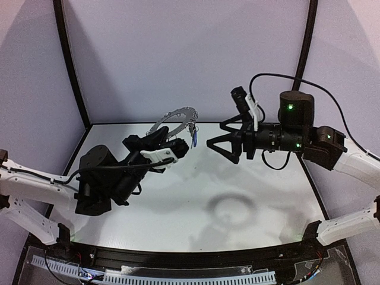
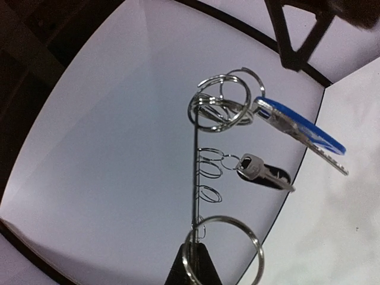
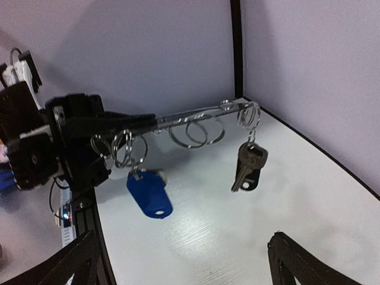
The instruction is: Put the keys on the keyring
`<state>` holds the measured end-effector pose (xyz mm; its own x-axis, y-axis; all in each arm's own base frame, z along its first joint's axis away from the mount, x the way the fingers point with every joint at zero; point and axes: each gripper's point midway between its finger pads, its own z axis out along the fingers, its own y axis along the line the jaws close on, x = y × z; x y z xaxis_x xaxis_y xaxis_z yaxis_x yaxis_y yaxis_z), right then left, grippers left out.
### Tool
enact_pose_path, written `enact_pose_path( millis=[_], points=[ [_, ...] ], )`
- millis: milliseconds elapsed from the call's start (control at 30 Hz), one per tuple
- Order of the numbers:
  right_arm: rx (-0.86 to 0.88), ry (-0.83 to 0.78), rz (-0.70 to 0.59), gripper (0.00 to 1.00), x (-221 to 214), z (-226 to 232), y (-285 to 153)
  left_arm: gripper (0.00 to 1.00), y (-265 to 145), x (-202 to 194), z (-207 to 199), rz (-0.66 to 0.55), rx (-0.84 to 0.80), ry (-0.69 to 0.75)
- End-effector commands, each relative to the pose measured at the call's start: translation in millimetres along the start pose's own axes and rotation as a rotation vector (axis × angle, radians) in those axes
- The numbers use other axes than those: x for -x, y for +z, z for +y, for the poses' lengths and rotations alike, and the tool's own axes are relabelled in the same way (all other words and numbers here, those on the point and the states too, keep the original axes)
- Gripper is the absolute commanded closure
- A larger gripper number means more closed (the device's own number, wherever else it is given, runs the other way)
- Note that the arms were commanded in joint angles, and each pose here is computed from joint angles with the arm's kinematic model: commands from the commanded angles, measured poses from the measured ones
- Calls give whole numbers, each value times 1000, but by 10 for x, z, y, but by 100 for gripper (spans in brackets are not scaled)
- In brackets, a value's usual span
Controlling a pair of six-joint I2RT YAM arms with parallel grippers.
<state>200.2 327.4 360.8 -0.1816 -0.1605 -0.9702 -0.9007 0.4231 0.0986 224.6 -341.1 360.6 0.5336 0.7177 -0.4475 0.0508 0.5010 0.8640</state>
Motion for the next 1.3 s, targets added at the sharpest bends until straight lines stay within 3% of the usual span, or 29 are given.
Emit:
enact_pose_path(
  millis=[0, 167, 533, 600, 833, 1033, 1267],
  points=[
    [-58, 157, -109, 1, 347, -201, -149, 99, -12, 134, 117, -86, 61, 153],
    [-70, 424, -26, 1, 408, -417, -89, 99, 52, 224, -63, -132, 62, 311],
    [-66, 649, 203, 14, 39, -543, 165, 99, 125, 329, -154, -174, 95, 404],
    [-29, 668, 217, 20, 5, -523, 207, 99, 125, 338, -165, -179, 100, 421],
    [126, 670, 203, 57, 74, -350, 330, 99, 147, 343, -270, -189, 104, 434],
    [167, 677, 196, 71, 75, -289, 316, 99, 192, 323, -390, -184, 116, 467],
    [193, 704, 169, 100, 67, -298, 360, 99, 207, 296, -527, -185, 90, 451]
  ],
)
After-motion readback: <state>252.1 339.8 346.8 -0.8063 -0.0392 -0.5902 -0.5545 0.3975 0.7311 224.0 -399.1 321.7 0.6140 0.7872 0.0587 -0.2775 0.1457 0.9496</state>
